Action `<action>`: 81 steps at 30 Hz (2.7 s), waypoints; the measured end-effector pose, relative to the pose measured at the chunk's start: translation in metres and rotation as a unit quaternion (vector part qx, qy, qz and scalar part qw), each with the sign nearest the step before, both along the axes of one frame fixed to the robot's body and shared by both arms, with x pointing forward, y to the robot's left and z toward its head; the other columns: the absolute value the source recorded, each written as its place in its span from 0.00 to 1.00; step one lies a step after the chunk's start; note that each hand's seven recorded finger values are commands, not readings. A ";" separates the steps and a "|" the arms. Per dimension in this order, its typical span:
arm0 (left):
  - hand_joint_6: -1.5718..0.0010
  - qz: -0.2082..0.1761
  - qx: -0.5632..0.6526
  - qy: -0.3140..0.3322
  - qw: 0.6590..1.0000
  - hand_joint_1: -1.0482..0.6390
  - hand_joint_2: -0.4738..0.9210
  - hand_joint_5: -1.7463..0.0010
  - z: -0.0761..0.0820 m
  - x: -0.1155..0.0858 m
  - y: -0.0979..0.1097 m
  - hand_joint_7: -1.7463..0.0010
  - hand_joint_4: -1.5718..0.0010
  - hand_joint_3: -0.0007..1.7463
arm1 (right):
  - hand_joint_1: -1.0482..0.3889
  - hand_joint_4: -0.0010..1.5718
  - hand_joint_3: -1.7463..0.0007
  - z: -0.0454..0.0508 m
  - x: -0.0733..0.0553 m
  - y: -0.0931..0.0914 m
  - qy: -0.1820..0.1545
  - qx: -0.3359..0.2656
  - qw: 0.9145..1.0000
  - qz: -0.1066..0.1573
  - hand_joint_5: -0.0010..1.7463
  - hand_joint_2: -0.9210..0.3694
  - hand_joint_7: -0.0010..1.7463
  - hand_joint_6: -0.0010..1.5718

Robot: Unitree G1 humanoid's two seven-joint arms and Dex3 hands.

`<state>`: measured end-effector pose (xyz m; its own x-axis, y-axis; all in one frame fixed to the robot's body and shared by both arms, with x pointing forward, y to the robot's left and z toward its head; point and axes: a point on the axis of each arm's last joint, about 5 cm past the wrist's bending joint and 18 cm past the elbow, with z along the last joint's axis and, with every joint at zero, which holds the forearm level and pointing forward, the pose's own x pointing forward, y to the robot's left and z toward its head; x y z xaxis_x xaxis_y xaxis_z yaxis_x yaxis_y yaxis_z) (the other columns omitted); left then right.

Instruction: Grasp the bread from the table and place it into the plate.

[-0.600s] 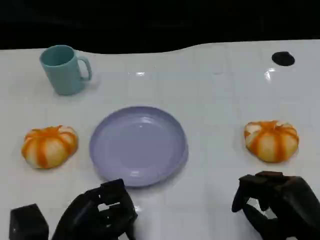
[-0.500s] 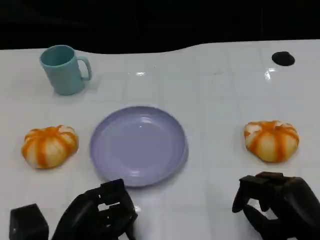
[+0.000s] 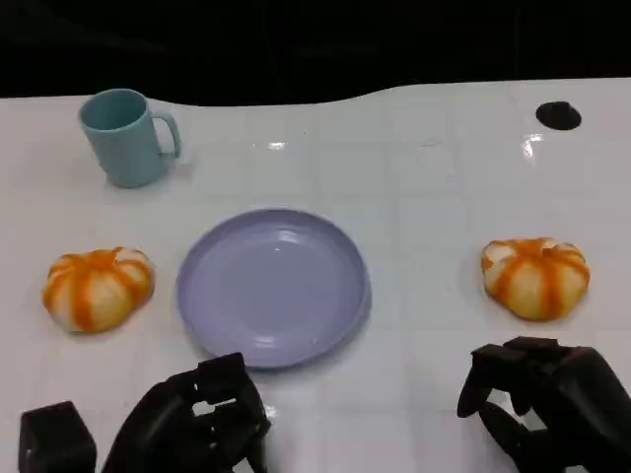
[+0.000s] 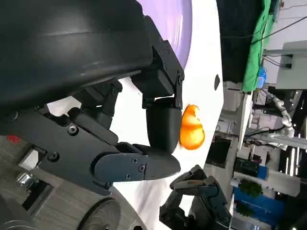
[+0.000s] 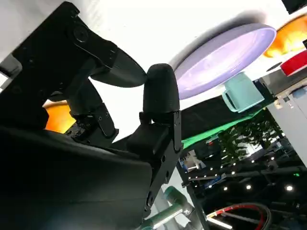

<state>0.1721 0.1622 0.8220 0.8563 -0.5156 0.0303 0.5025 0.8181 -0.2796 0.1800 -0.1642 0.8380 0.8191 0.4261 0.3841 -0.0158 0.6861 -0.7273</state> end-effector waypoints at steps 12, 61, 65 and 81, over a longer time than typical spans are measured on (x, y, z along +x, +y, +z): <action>0.52 0.000 0.000 0.001 1.000 0.27 0.87 0.00 0.000 0.000 0.000 0.18 0.50 0.31 | 0.60 0.59 0.21 0.0001 0.000 0.000 0.000 -0.001 1.000 0.000 1.00 0.51 0.75 0.58; 0.53 0.001 0.000 0.001 1.000 0.28 0.86 0.00 -0.001 0.001 0.000 0.18 0.51 0.32 | 0.34 0.08 0.99 0.0458 0.015 -0.028 -0.008 -0.132 0.985 -0.107 0.17 0.00 0.00 0.21; 0.52 0.001 0.001 0.000 1.000 0.27 0.87 0.00 -0.001 0.001 0.000 0.18 0.51 0.32 | 0.31 0.04 0.98 0.0528 0.018 -0.029 0.009 -0.169 0.978 -0.123 0.16 0.00 0.00 0.17; 0.52 0.000 0.001 -0.004 1.000 0.27 0.86 0.00 0.000 0.002 0.000 0.18 0.50 0.31 | 0.32 0.00 1.00 0.0621 0.046 -0.026 0.038 -0.265 0.950 -0.161 0.27 0.03 0.01 0.19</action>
<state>0.1744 0.1618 0.8221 0.8563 -0.5152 0.0364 0.5043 0.8188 -0.2743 0.2256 -0.1899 0.9002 0.9566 0.2656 0.1196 0.0660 0.2022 -0.9771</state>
